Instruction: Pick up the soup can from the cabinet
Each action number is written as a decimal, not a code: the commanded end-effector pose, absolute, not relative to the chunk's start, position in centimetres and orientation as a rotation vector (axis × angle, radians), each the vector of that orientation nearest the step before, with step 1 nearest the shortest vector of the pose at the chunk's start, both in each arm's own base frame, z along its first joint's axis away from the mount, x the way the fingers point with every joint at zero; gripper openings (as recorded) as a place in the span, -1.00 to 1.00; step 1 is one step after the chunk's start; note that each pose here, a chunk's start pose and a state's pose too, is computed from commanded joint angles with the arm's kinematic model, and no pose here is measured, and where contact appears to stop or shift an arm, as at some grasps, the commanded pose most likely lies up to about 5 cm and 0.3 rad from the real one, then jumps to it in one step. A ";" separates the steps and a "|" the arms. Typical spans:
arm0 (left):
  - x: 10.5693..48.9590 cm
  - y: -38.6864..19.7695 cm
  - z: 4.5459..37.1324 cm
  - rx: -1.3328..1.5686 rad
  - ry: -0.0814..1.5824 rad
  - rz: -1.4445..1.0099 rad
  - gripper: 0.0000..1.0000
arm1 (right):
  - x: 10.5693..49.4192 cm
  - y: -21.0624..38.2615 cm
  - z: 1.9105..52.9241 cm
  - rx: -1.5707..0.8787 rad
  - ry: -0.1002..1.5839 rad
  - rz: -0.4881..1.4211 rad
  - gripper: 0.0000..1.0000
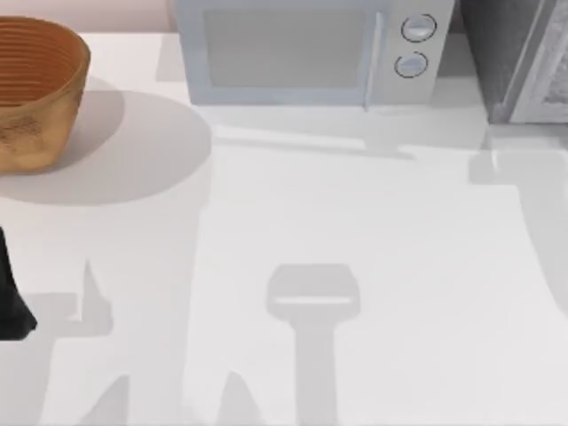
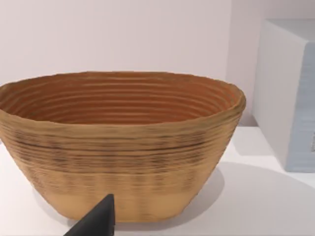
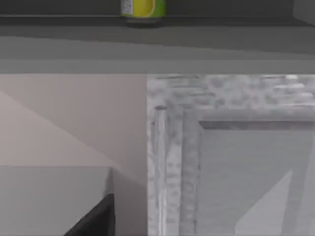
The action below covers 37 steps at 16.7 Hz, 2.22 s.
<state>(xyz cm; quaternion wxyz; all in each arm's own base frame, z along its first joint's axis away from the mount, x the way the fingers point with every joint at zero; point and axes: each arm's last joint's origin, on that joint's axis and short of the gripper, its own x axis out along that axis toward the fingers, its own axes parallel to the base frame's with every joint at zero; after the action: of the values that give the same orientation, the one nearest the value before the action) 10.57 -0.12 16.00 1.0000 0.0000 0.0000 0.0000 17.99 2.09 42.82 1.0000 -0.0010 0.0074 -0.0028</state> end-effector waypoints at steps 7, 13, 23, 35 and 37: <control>10.6 -0.1 16.0 0.000 0.000 0.000 1.00 | 24.5 4.3 50.3 0.001 -0.003 -0.001 1.00; 10.6 -0.1 16.0 0.000 0.000 0.000 1.00 | 25.6 4.7 51.0 0.000 0.000 0.000 1.00; 10.6 -0.1 16.0 0.000 0.000 0.000 1.00 | 32.4 5.8 49.1 -0.001 -0.006 -0.005 1.00; 10.6 -0.1 16.0 0.000 0.000 0.000 1.00 | 36.8 6.2 48.5 -0.002 -0.010 -0.005 1.00; 10.6 -0.1 16.0 0.000 0.000 0.000 1.00 | 38.2 6.2 48.5 -0.002 -0.009 -0.005 1.00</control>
<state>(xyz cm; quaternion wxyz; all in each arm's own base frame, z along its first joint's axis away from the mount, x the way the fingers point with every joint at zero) 10.57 -0.12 16.00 1.0000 0.0000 0.0000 0.0000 38.23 6.21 48.51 1.0000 -0.0011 -0.0047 -0.0025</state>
